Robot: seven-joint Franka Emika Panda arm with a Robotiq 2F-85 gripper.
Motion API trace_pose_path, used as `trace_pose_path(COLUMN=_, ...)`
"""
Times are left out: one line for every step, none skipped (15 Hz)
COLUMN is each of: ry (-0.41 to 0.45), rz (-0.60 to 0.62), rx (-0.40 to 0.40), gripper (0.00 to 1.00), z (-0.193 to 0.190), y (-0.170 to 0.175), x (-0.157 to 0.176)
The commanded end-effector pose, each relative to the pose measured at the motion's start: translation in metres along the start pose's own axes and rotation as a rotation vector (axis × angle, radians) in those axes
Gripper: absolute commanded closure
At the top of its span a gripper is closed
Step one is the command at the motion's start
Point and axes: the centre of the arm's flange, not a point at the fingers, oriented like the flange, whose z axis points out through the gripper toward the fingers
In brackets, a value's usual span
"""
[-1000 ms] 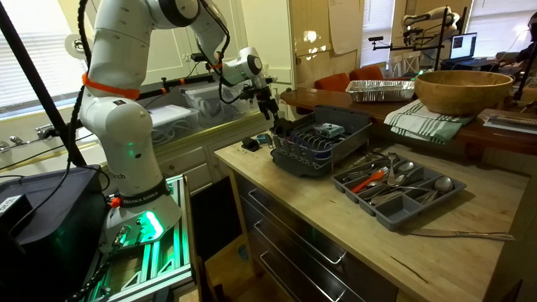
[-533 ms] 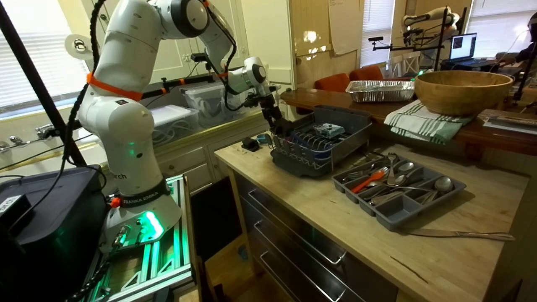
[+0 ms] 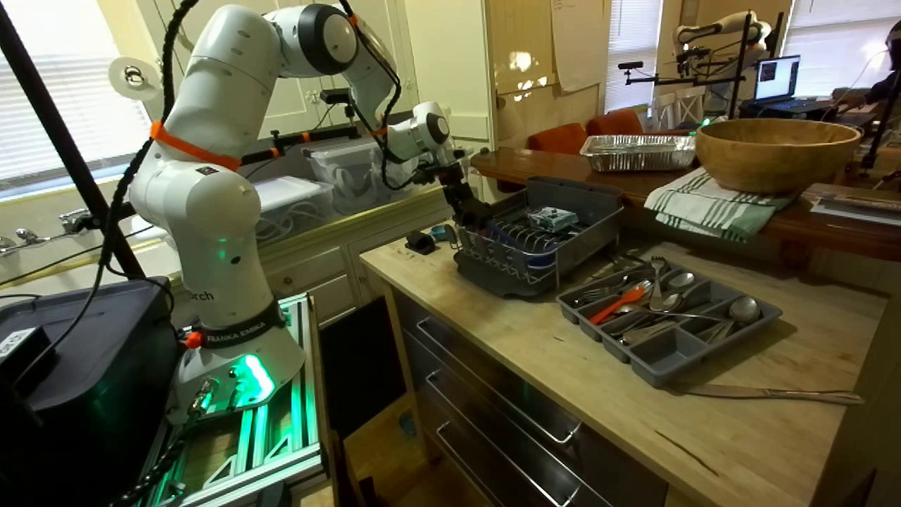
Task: Place the cup upside down on the dishrack.
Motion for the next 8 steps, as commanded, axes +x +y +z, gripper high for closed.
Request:
trace_pose_path(ry=0.045, rz=0.020, rx=-0.007, gripper=0.00, z=0.008, y=0.004, x=0.007)
trace_pose_path(ry=0.057, rz=0.014, rx=-0.001, gripper=0.00, z=0.011, y=0.005, x=0.012)
trace_pose_path(ry=0.061, rz=0.008, rx=0.013, gripper=0.00, z=0.014, y=0.006, x=0.016)
trace_pose_path(ry=0.066, rz=0.009, rx=0.026, gripper=0.00, z=0.016, y=0.007, x=0.020)
trace_pose_path(ry=0.073, rz=0.008, rx=0.035, gripper=0.00, z=0.019, y=0.007, x=0.023)
trace_pose_path(ry=0.078, rz=0.009, rx=0.040, gripper=0.00, z=0.023, y=0.006, x=0.026)
trace_pose_path(ry=0.082, rz=0.008, rx=0.043, gripper=0.00, z=0.025, y=0.005, x=0.028)
trace_pose_path(ry=0.086, rz=0.007, rx=0.039, gripper=0.00, z=0.028, y=0.004, x=0.030)
